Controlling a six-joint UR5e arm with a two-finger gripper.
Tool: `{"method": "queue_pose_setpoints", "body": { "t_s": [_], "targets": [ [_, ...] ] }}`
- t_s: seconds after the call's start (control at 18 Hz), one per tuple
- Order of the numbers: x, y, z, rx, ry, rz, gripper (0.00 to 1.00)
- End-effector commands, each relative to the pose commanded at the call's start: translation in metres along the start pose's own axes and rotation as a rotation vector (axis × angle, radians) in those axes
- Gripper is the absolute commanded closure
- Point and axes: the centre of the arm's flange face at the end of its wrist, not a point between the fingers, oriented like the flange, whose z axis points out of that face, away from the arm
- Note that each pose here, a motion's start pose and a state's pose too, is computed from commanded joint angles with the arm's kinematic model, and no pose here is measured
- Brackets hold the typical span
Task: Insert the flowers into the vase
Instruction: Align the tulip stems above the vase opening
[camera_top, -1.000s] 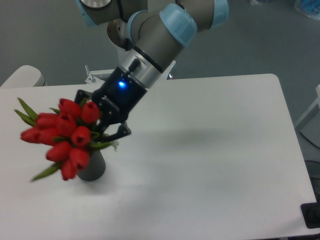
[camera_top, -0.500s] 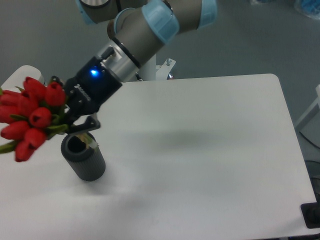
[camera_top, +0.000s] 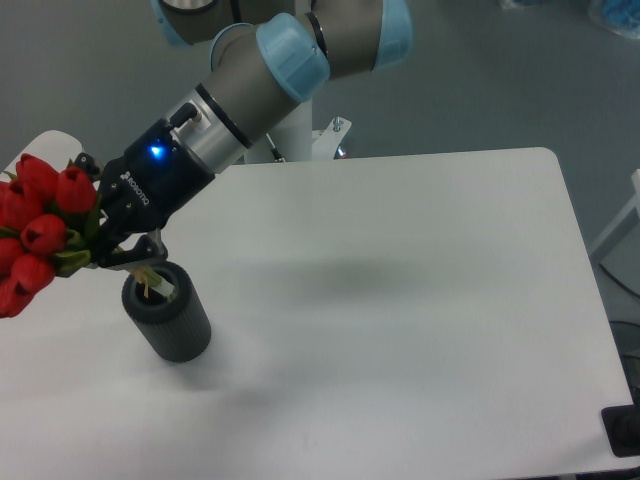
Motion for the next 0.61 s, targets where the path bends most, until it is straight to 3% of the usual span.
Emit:
{"method": "queue_pose_setpoints", "body": {
  "t_s": [0.61],
  "targets": [
    [0.006, 0.006, 0.018, -0.016, 0.029, -0.008, 0.72]
  ]
}}
